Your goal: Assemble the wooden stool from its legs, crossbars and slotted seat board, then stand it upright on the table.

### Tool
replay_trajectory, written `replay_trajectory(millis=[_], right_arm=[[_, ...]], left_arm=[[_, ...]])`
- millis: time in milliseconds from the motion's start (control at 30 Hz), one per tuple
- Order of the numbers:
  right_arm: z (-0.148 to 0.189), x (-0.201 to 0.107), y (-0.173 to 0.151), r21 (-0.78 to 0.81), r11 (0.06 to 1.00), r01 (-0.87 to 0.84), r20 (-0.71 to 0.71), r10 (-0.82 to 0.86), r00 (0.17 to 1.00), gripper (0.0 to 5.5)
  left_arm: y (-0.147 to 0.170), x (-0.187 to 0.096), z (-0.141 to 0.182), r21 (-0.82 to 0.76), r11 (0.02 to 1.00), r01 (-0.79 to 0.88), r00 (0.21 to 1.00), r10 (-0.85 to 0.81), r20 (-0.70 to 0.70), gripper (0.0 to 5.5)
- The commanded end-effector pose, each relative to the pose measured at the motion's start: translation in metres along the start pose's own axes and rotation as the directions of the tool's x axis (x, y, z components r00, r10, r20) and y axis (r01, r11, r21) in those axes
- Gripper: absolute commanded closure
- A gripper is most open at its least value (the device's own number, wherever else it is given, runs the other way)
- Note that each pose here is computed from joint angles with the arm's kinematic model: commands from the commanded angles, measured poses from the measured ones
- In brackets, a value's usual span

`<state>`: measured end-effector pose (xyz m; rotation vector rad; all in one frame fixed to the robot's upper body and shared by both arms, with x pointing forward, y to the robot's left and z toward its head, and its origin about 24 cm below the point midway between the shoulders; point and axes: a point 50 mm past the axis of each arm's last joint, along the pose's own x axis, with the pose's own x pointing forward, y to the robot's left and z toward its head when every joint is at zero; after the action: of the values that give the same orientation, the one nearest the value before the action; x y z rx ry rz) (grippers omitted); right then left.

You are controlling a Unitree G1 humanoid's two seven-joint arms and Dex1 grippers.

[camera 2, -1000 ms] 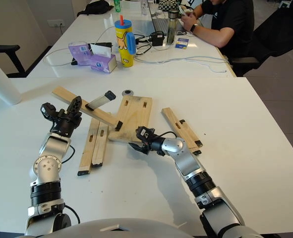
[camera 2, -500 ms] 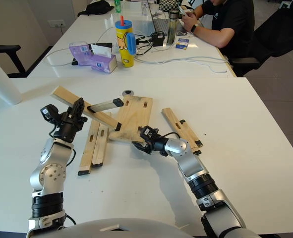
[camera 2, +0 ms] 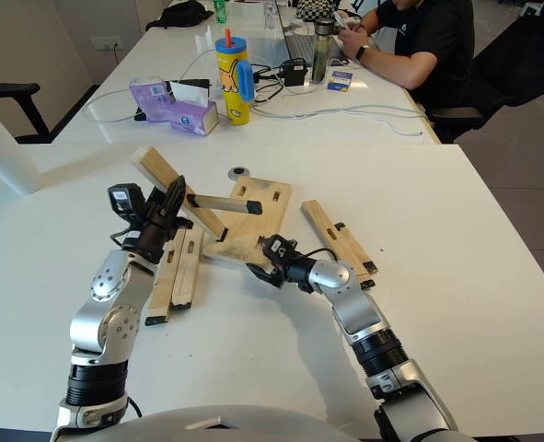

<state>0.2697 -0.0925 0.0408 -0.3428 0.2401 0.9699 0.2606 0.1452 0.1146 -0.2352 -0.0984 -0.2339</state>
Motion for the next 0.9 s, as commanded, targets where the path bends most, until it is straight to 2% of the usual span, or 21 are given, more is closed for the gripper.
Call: replay_trajectory(millis=[33,167,200,333,667,767,900], right_arm=[[0.005,0.000,0.000,0.010,1.000,0.000,0.026,0.000,1.000,2.10],[0.006,0.000,0.001,0.014,1.000,0.000,0.033,0.000,0.999,2.10],[0.006,0.000,0.001,0.015,1.000,0.000,0.034,0.000,0.999,2.10],[0.006,0.001,0.001,0.018,1.000,0.002,0.037,-0.002,0.999,2.10],[0.003,0.000,0.003,0.005,1.000,0.000,0.026,0.000,1.000,2.10],[0.002,0.000,0.003,0.006,1.000,0.004,0.025,-0.004,1.000,2.10],[0.002,0.002,-0.001,0.008,0.999,0.037,0.025,-0.037,0.999,2.10]], left_arm=[[0.000,-0.001,-0.014,0.037,0.999,0.024,0.994,-0.020,-0.103,4.45],[-0.002,0.001,-0.011,0.115,0.992,0.055,0.993,-0.043,-0.110,4.45],[-0.002,0.002,-0.011,0.146,0.987,0.062,0.993,-0.046,-0.109,4.09],[-0.005,0.005,0.000,0.164,0.985,0.054,0.998,-0.046,-0.052,3.58],[-0.011,0.011,0.059,0.123,0.991,0.062,0.976,-0.086,0.199,3.58],[-0.006,0.011,0.083,0.142,0.989,0.046,0.952,-0.087,0.293,3.58],[0.011,0.009,0.109,0.083,0.996,0.017,0.923,-0.047,0.382,3.58]])
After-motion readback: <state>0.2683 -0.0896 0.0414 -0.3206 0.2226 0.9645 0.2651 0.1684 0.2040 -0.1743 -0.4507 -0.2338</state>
